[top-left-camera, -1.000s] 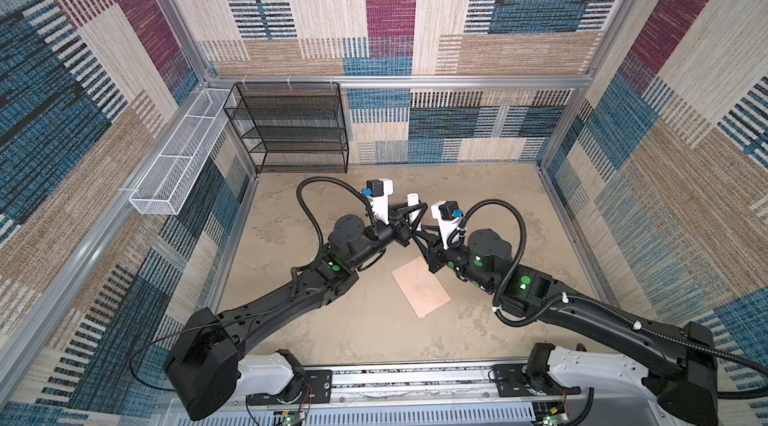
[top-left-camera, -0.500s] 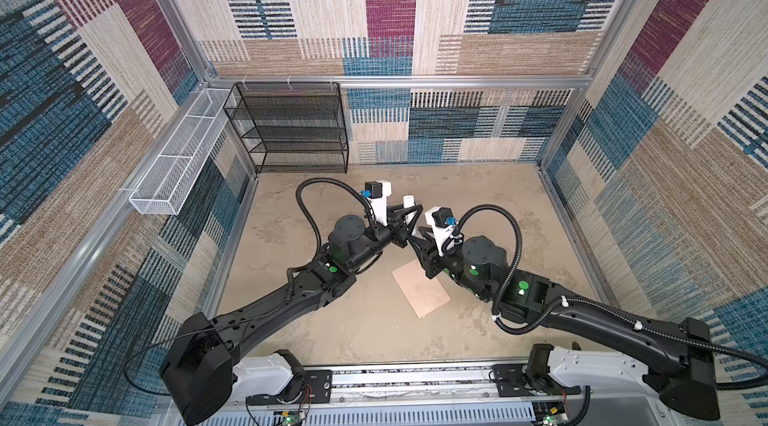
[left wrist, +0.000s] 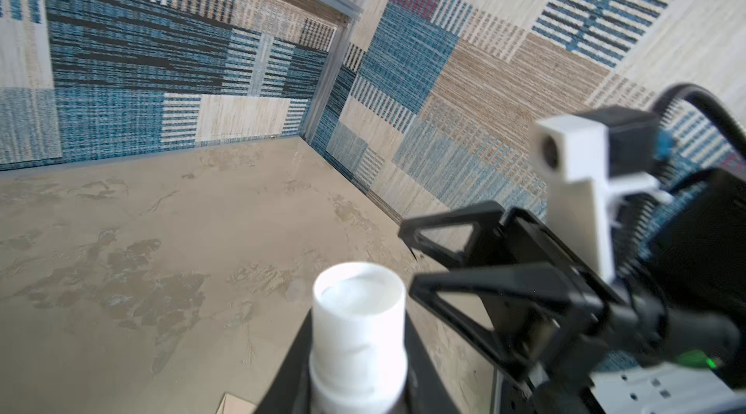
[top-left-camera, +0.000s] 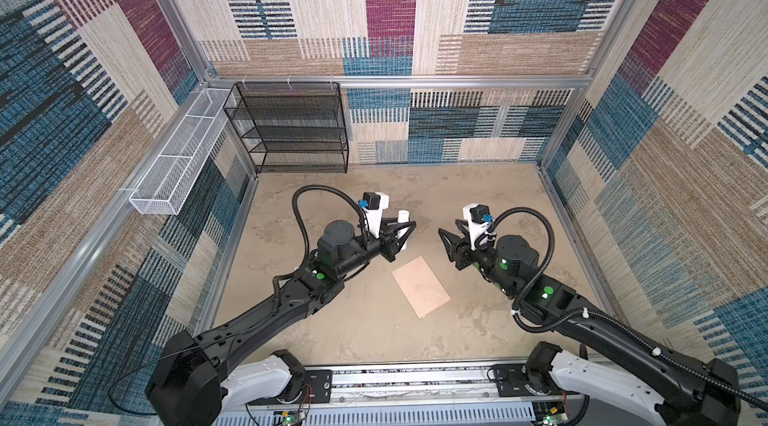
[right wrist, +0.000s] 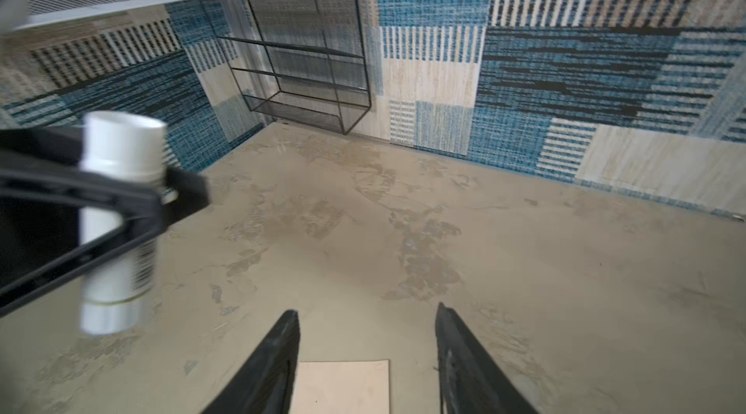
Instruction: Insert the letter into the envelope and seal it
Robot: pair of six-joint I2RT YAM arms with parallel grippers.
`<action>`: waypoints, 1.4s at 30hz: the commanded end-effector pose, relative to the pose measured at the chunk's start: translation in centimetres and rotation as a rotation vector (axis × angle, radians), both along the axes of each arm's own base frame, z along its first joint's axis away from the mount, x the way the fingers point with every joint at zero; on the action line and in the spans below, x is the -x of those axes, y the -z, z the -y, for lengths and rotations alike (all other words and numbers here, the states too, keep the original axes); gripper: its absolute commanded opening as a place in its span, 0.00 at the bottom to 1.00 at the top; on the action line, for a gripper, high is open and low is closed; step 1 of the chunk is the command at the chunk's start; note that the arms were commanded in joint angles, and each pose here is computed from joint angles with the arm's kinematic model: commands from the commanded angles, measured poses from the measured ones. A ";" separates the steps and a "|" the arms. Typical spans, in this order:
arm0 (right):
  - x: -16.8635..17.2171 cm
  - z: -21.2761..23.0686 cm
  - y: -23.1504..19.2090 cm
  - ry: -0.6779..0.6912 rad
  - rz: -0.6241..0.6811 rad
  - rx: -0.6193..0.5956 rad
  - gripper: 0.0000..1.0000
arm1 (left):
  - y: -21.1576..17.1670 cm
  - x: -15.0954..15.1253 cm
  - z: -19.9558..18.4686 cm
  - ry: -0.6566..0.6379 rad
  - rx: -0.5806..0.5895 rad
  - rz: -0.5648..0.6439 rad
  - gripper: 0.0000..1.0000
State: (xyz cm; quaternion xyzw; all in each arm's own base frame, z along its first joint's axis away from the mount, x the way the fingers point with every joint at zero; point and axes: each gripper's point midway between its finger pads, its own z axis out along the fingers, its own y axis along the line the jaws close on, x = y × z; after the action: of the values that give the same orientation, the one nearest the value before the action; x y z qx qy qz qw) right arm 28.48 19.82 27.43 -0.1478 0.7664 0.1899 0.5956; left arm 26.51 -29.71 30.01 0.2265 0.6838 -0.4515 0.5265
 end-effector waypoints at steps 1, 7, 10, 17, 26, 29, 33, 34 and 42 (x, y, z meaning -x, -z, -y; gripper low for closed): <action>-1.1 0.9 1.6 0.034 -0.097 0.004 0.65 | 0.1 2.3 0.2 0.105 -0.026 0.134 0.00; -5.4 4.0 5.6 0.201 -0.340 0.064 0.71 | 3.5 3.6 -1.4 0.076 -0.093 0.201 0.00; -7.3 5.2 7.5 0.254 -0.445 0.065 0.71 | 4.6 3.5 -2.5 0.018 -0.094 0.240 0.00; -10.2 6.4 12.0 0.334 -0.655 0.094 0.74 | 6.8 3.5 -3.4 -0.032 -0.075 0.276 0.00; -10.9 5.8 15.2 0.336 -0.796 0.125 0.73 | 7.8 3.4 -2.7 -0.004 -0.106 0.323 0.00; -11.3 5.7 15.8 0.350 -0.842 0.130 0.73 | 8.0 3.2 -2.3 0.011 -0.120 0.339 0.00; -11.8 6.0 16.0 0.386 -0.883 0.134 0.71 | 8.4 2.8 -1.7 0.021 -0.134 0.355 0.00; -11.9 6.0 15.9 0.390 -0.892 0.131 0.70 | 8.5 2.7 -1.6 0.020 -0.136 0.363 0.00; -12.2 6.7 16.9 0.402 -1.000 0.097 0.65 | 9.4 1.9 -0.6 0.038 -0.165 0.386 0.00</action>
State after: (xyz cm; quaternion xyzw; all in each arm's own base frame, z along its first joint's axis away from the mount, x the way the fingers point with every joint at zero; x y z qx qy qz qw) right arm 41.49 13.11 11.01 0.0695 0.9733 0.0730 0.2060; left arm 24.67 -28.61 18.89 0.3487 0.6362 -0.3519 0.5915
